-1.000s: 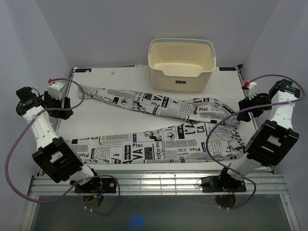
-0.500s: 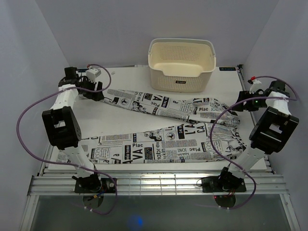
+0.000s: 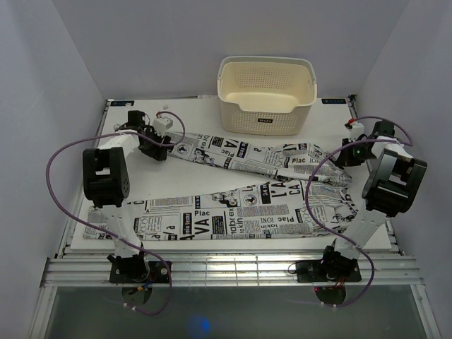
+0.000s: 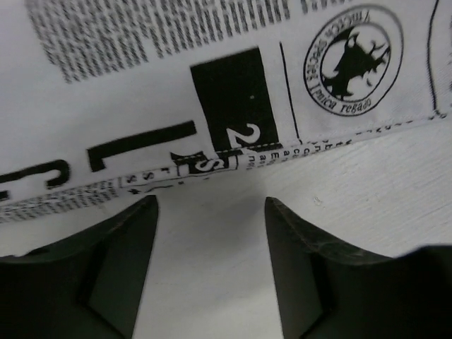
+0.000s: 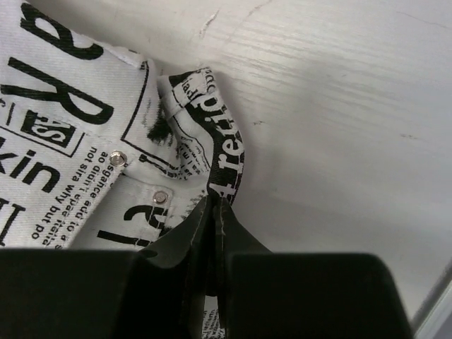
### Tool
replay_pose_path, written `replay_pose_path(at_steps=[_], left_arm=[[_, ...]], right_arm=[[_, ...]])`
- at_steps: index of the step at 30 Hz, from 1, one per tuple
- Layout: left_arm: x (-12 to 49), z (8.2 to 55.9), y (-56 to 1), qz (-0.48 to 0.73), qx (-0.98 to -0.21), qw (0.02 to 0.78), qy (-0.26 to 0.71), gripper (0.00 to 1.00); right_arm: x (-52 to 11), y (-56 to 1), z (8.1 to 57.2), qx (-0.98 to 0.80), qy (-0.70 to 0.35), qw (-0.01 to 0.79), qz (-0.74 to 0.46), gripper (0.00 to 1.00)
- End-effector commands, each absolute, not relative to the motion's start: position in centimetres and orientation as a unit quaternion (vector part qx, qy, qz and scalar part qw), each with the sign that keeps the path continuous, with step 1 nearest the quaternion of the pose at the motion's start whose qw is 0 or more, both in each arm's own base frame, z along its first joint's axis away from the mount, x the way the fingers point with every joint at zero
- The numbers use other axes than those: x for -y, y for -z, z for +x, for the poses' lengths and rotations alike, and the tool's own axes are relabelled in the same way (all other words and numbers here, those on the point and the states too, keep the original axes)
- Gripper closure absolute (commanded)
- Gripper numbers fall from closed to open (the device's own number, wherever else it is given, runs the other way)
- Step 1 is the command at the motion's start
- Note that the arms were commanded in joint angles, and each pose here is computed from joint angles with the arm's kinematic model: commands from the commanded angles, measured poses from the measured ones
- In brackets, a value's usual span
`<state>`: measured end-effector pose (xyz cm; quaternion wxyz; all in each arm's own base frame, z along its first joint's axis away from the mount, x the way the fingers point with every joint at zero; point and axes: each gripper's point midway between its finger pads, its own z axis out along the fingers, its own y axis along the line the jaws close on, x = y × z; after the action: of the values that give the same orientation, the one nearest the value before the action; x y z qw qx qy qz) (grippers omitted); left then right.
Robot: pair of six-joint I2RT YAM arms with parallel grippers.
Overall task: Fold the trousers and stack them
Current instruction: Flatten the trousers out
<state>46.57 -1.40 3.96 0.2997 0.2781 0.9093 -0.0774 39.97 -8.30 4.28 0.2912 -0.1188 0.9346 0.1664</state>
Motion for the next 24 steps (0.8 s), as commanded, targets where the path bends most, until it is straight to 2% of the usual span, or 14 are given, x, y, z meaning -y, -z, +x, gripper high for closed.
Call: replay_pose_path(at_steps=[1, 4, 5, 8, 14, 15, 18, 20, 21, 22, 23, 24], left_arm=[[0.1, 44.7, -1.7, 0.28, -0.922, 0.263, 0.044, 0.32], [-0.6, 41.9, -0.2, 0.29, -0.928, 0.229, 0.035, 0.41], [-0.7, 41.1, 0.0, 0.293, -0.929, 0.222, 0.035, 0.51], [-1.0, 38.2, 0.4, 0.294, -0.933, 0.202, 0.043, 0.66], [-1.7, 33.3, 0.6, 0.296, -0.939, 0.165, 0.049, 0.8], [-1.9, 32.9, -0.1, 0.296, -0.939, 0.17, 0.049, 0.84], [-1.4, 31.7, -1.4, 0.305, -0.934, 0.173, 0.066, 0.89], [-0.2, 32.2, -3.2, 0.308, -0.924, 0.204, 0.096, 0.86], [0.1, 33.7, -5.0, 0.306, -0.917, 0.236, 0.097, 0.81], [0.5, 34.9, -7.0, 0.29, -0.913, 0.269, 0.101, 0.72], [0.7, 36.1, -8.4, 0.28, -0.908, 0.295, 0.102, 0.52], [1.1, 38.9, -11.2, 0.275, -0.891, 0.348, 0.1, 0.44]], right_arm=[[10.2, -7.5, 41.8, -0.926, -0.111, 0.331, -0.142, 0.92], [11.1, -9.8, 42.2, -0.916, -0.075, 0.353, -0.177, 0.92], [11.2, -11.3, 42.2, -0.91, -0.063, 0.365, -0.188, 0.92], [11.4, -14.0, 42.2, -0.895, -0.035, 0.388, -0.22, 0.92], [11.8, -15.2, 41.5, -0.888, -0.009, 0.386, -0.251, 0.92], [11.9, -15.3, 41.3, -0.886, -0.009, 0.387, -0.254, 0.92], [11.1, -15.5, 40.3, -0.879, -0.021, 0.384, -0.281, 0.92], [9.3, -14.8, 38.4, -0.878, -0.067, 0.36, -0.309, 0.92], [8.7, -14.6, 37.8, -0.877, -0.083, 0.354, -0.313, 0.92], [8.1, -14.3, 37.2, -0.877, -0.1, 0.35, -0.315, 0.92], [7.6, -13.7, 36.2, -0.879, -0.109, 0.341, -0.316, 0.92], [7.4, -13.6, 36.0, -0.878, -0.11, 0.343, -0.316, 0.92]])
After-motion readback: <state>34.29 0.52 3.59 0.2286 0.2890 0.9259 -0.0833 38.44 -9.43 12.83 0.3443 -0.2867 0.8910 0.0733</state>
